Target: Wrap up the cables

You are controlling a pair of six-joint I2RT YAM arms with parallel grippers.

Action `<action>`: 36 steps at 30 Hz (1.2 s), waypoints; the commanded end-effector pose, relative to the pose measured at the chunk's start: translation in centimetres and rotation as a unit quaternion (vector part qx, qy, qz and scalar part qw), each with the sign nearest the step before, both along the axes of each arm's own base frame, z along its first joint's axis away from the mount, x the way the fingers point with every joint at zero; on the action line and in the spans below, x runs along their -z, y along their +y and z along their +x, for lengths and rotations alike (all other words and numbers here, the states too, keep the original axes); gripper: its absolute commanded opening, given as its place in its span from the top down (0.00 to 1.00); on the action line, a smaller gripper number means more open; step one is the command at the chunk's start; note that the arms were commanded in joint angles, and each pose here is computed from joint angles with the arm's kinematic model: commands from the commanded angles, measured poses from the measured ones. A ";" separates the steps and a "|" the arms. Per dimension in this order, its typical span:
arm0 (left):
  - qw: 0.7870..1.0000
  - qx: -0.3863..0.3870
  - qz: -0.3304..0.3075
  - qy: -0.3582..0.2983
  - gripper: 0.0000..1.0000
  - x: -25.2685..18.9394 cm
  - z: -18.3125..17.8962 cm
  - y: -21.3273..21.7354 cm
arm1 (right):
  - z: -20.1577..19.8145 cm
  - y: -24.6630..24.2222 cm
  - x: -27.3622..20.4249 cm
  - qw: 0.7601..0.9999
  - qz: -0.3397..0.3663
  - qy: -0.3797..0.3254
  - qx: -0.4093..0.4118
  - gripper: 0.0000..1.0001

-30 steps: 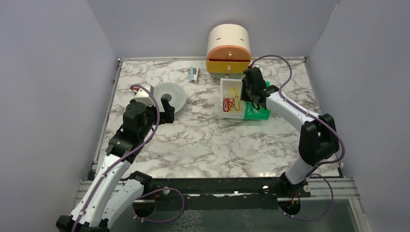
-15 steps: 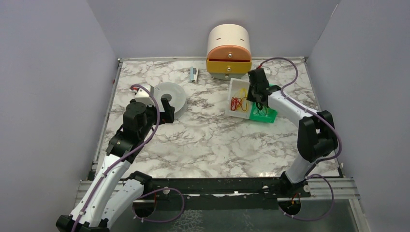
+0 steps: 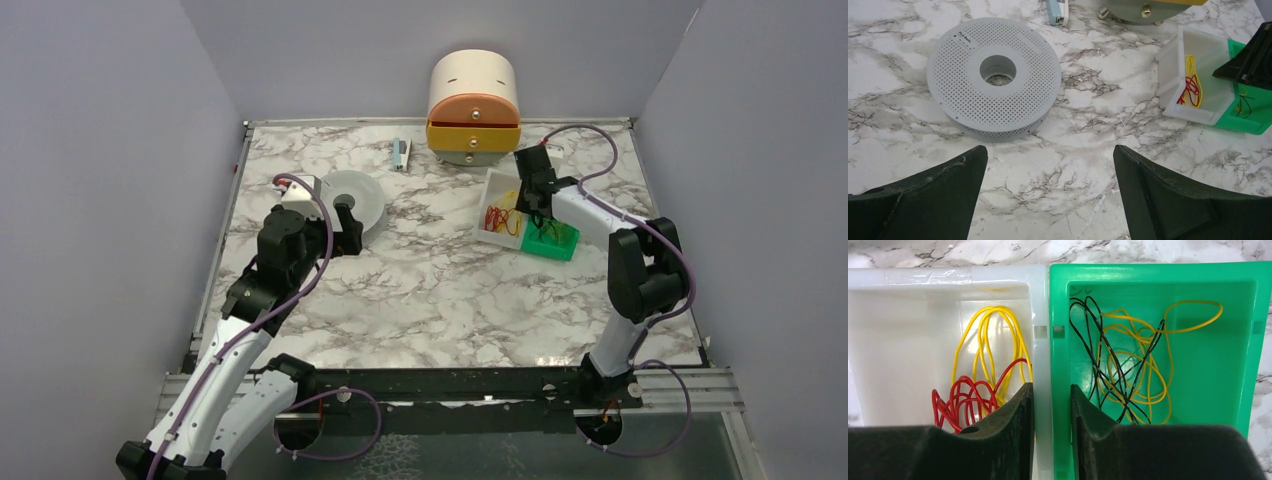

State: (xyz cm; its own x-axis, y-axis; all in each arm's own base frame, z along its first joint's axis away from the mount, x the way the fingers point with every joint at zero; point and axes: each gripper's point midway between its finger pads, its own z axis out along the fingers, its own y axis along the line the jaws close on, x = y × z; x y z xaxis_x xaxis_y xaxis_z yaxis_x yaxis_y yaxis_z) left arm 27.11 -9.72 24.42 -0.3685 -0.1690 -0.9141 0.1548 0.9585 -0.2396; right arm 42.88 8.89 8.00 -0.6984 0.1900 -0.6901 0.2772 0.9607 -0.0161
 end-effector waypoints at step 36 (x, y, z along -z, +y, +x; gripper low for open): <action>0.997 -0.039 0.019 0.068 0.01 3.6 3.8 0.3 | -8.0 12.6 -12.4 0.955 0.097 -0.139 -0.245 0.37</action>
State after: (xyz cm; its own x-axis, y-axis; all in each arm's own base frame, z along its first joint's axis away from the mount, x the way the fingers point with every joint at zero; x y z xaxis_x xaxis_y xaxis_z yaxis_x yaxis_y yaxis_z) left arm 29.18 -9.40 20.59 -0.4766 -0.1485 -0.8665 0.0871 0.9728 -0.2147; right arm 36.79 19.61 20.28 -0.5337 0.0744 -0.8424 -0.1124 0.9810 0.1578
